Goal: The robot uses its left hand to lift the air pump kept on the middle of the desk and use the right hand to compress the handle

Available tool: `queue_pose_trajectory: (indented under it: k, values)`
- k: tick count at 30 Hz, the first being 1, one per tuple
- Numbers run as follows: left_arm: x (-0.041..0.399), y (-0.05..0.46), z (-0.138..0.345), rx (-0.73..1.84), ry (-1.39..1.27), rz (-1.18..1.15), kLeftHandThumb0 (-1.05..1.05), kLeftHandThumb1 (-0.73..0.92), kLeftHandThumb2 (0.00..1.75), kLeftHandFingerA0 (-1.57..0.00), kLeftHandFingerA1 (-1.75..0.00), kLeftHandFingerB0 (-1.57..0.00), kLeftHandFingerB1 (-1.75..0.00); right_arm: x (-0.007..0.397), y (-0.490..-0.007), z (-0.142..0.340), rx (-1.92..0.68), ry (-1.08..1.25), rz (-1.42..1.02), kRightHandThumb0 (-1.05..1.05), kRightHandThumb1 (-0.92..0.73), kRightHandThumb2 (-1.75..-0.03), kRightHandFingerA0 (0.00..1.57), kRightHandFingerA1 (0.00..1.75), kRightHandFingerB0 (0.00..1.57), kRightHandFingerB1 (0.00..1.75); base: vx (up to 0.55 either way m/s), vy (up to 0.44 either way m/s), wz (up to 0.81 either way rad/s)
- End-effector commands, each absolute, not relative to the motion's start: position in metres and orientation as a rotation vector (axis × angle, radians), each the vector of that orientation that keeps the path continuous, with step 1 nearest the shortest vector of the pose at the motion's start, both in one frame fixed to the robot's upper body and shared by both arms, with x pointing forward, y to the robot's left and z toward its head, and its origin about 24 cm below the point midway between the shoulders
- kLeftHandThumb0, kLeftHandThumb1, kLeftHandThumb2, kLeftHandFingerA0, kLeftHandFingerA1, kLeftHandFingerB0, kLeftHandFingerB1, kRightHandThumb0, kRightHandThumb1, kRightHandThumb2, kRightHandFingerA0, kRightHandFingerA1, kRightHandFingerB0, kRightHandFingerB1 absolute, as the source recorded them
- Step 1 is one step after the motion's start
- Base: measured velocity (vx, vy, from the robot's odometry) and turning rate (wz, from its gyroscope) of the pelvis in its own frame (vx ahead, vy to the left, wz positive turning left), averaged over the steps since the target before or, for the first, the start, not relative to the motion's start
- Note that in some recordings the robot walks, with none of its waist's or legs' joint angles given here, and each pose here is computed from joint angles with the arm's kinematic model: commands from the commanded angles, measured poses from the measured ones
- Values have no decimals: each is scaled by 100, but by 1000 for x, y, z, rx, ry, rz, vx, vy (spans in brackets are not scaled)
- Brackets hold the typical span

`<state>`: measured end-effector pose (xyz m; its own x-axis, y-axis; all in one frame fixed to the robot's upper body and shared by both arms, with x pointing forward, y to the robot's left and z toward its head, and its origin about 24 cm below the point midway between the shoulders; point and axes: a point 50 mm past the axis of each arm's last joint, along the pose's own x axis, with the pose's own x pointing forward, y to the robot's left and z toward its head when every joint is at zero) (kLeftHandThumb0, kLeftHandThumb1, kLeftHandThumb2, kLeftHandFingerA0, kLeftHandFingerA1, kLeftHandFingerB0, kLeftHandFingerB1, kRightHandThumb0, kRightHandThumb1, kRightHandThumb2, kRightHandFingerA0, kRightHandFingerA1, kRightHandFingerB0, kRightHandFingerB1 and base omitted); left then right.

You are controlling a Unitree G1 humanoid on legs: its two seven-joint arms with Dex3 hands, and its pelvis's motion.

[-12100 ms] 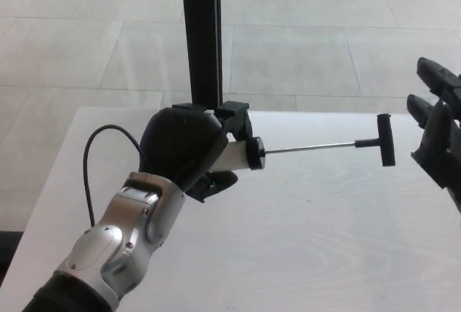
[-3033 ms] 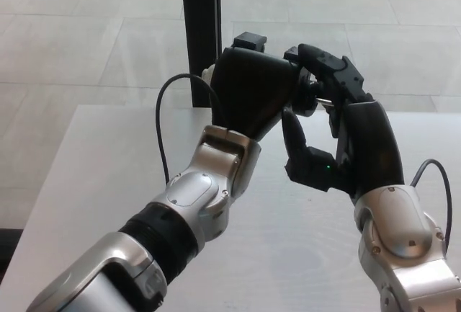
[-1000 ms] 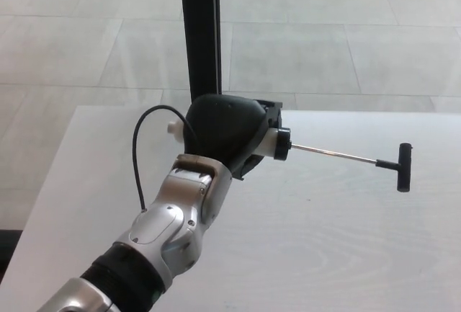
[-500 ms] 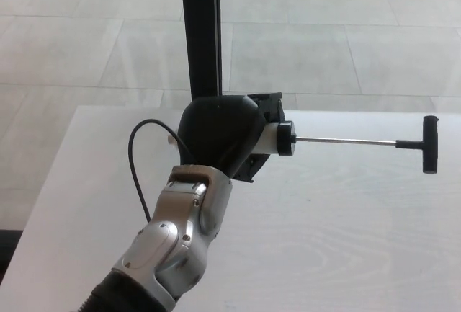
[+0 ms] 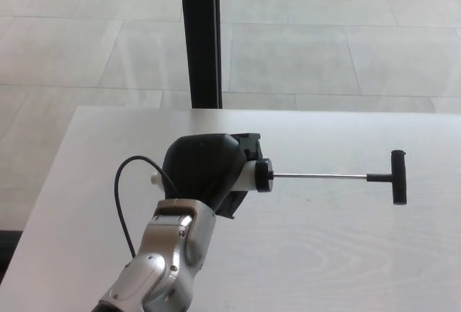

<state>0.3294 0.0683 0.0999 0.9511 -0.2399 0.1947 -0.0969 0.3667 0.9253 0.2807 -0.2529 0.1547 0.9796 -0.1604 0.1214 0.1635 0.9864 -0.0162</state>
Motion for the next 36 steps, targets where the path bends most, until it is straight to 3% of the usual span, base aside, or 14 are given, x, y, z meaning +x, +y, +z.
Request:
queue_pose_trajectory:
  k: [1,5,7,12,13,14,15,16,18,19,23,28,31,36]
  values:
    - [333,72,101,1221,-313,-72,-20,56,104,-97,-175,-78,-139,289,-246,169,-42,-165,-123,-102,-92,-130,0,20,0,0,0,0,0]
    - [334,70,103,1222,-322,-72,-18,54,108,-98,-175,-78,-149,294,-238,174,-36,-197,-128,-97,-92,-89,0,0,0,0,0,0,0]
    - [336,68,107,1203,-328,-73,-27,52,112,-123,-141,-95,-122,299,-227,175,19,-214,-115,-98,-92,-93,0,0,0,0,0,0,0]
    - [338,62,119,1224,-381,-51,-16,52,105,-93,-175,-76,-147,301,-213,165,59,-180,-103,-98,-91,-99,0,0,0,0,0,0,0]
    - [340,61,122,1222,-383,-44,-24,50,109,-121,-138,-91,-116,301,-209,162,74,-176,-92,-99,-92,-103,0,0,0,0,0,0,0]
    - [341,59,126,1176,-375,-40,-16,53,105,-92,-175,-79,-134,301,-203,158,106,-167,-80,-98,-91,-99,0,0,0,0,0,0,0]
    - [343,58,129,1167,-386,-37,-22,51,110,-122,-136,-89,-110,301,-199,155,117,-153,-83,-99,-92,-103,0,0,0,0,0,0,0]
    - [343,58,130,1165,-388,-36,-16,54,103,-92,-175,-77,-137,300,-197,153,122,-150,-82,-98,-91,-100,0,0,0,0,0,0,0]
    - [345,57,134,1170,-384,-39,-23,51,106,-121,-137,-90,-114,299,-193,149,147,-163,-71,-99,-88,-107,0,0,0,0,0,0,0]
    - [346,57,135,1167,-387,-35,-14,53,103,-92,-175,-75,-151,298,-192,147,159,-170,-70,-98,-87,-106,0,0,0,0,0,0,0]
    - [347,54,141,1130,-402,-18,-19,47,106,-120,-139,-98,-124,297,-195,143,194,-218,-99,-94,-92,-102,0,0,0,0,0,0,0]
    - [347,54,141,1103,-380,-21,-14,49,109,-94,-175,-75,-160,300,-198,145,213,-260,-126,-102,-92,-132,0,12,0,2,0,0,0]
    - [345,53,138,1106,-381,-24,-19,48,107,-123,-135,-93,-111,302,-198,150,216,-293,-137,-103,-92,-132,0,10,0,1,0,0,0]
    - [342,48,134,1142,-385,-31,-14,48,107,-98,-166,-91,-90,307,-190,156,185,-321,-124,-103,-92,-132,0,6,0,0,0,0,0]
